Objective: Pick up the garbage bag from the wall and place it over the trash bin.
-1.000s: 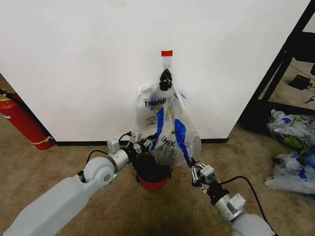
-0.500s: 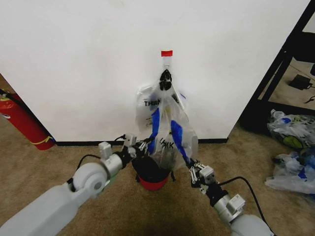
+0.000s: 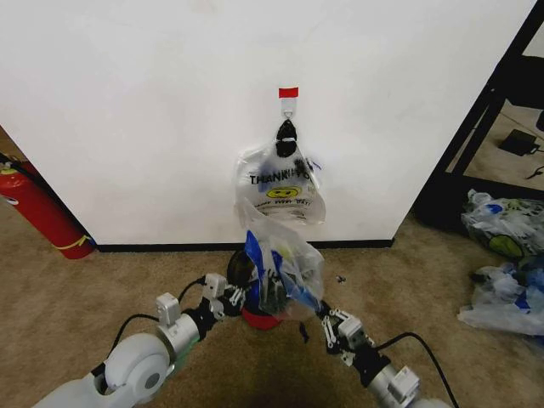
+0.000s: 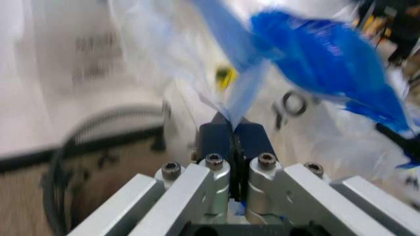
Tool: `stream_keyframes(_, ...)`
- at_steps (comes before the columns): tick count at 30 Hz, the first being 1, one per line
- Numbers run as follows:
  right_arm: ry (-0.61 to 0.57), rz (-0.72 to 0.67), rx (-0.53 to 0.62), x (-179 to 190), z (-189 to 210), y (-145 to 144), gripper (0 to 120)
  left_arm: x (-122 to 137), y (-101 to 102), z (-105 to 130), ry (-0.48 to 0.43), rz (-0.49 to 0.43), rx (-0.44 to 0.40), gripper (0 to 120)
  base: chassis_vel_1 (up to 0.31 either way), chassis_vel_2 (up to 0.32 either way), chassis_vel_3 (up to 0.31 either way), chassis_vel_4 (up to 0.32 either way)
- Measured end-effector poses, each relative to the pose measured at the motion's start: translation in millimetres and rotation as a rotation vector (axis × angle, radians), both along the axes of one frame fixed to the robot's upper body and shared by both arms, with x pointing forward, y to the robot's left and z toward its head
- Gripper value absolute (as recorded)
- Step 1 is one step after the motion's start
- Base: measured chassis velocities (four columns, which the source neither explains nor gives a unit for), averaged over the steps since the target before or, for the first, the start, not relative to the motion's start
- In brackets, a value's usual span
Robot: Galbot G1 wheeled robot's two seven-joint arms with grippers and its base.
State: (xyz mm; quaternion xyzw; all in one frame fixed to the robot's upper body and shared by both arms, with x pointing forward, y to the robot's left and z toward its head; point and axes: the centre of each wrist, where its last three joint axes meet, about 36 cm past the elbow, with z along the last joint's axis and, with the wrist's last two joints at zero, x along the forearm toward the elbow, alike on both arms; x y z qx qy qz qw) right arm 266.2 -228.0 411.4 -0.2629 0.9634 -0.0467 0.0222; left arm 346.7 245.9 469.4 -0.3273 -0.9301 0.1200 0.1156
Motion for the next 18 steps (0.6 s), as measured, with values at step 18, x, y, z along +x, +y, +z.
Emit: stream_keyframes(18,0.102,-0.125,0.279,33.1,15.3,25.3,0,10.3,-1.0,1.6,0.011,0.032,-0.038,0,0.0,0.0,0.0,0.0)
